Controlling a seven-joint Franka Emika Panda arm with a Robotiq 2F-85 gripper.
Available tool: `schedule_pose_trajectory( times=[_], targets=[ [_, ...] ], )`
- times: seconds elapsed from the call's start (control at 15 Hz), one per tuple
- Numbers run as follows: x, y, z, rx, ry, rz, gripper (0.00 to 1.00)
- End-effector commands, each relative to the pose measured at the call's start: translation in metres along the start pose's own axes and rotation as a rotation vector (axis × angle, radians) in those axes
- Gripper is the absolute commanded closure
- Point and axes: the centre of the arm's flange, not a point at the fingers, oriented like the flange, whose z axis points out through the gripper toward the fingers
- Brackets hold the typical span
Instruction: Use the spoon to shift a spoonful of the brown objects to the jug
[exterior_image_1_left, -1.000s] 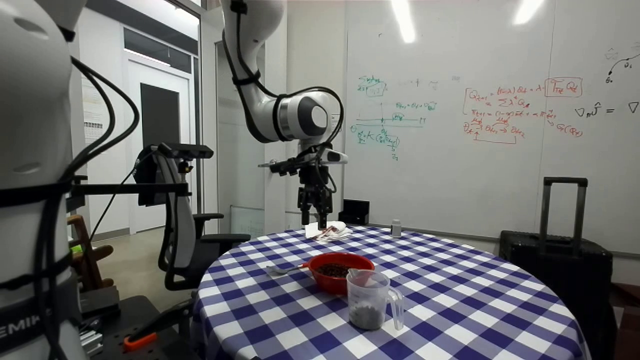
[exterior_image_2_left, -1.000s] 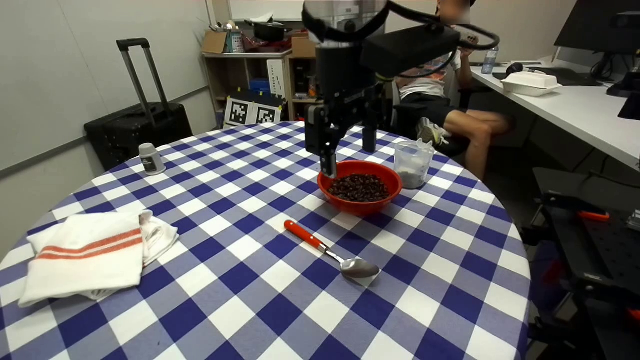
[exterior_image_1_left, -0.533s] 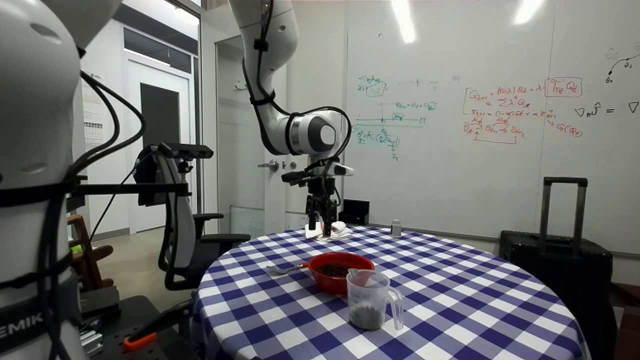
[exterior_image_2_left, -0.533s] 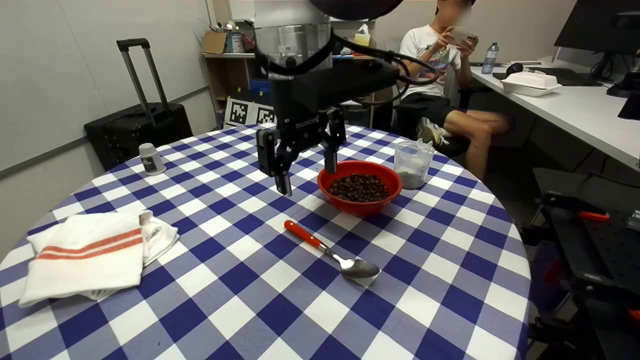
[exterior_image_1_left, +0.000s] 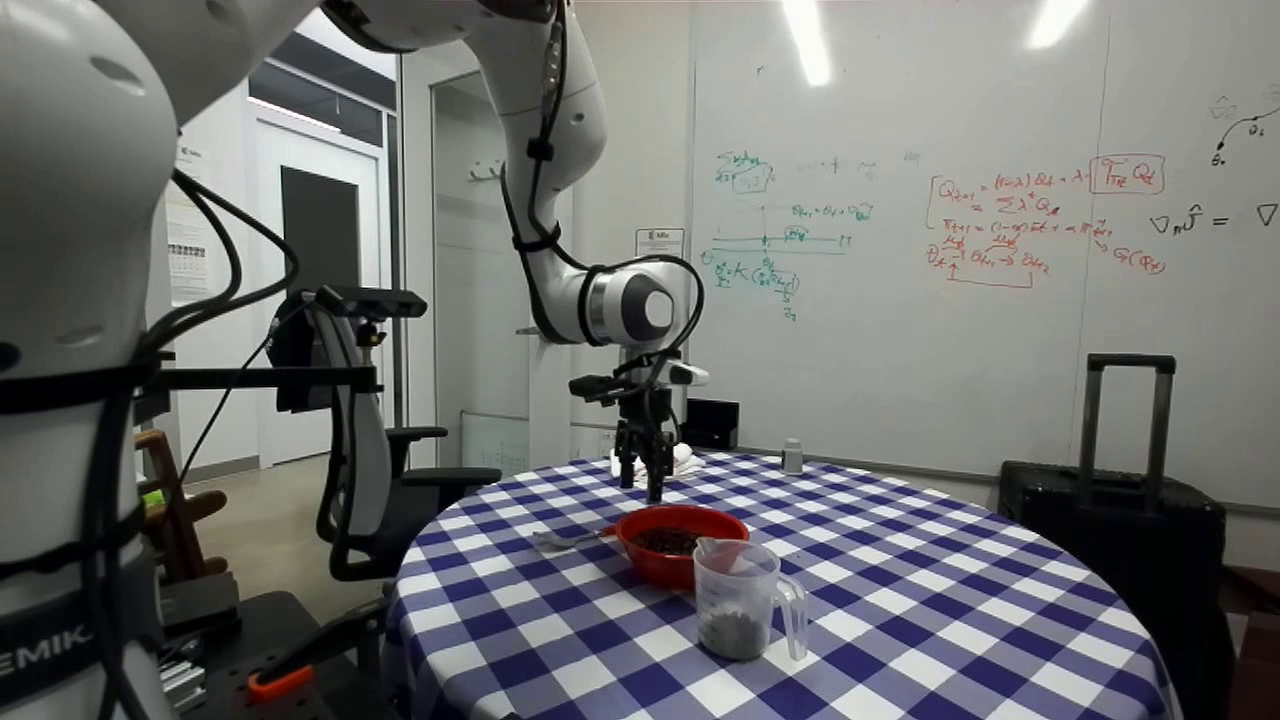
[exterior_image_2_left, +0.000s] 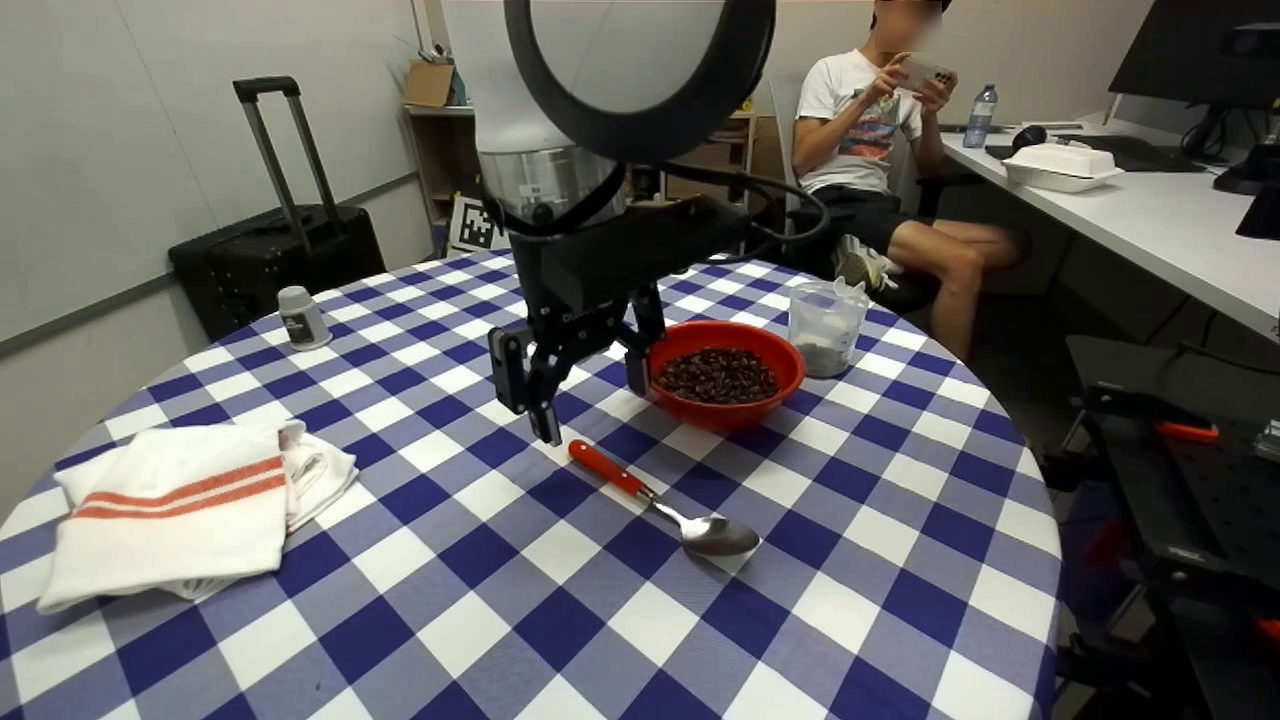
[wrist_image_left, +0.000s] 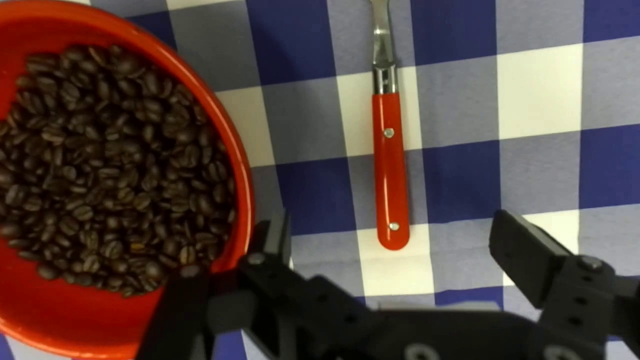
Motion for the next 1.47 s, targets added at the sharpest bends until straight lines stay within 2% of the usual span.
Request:
schedule_pose_trajectory(
  times=[0.0, 0.27, 0.33, 0.4, 0.6, 1.0, 1.07, 1.2, 1.4],
  targets=[
    [0.016, -0.008, 0.02, 0.011, -0.001, 0.021, 0.0],
    [0.022, -0.009, 0.033, 0.023, -0.02, 0.028, 0.0],
    [0.023, -0.009, 0.035, 0.026, -0.023, 0.031, 0.07],
    [0.024, -0.009, 0.036, 0.029, -0.025, 0.033, 0.26],
    [0.027, -0.007, 0.041, 0.032, -0.025, 0.037, 0.47],
    [0.031, -0.005, 0.043, 0.033, -0.018, 0.041, 0.95],
    [0.031, -0.005, 0.042, 0.033, -0.015, 0.041, 0.99],
    [0.031, -0.003, 0.041, 0.033, -0.011, 0.04, 0.95],
    [0.028, -0.001, 0.032, 0.033, -0.008, 0.016, 0.95]
  ],
)
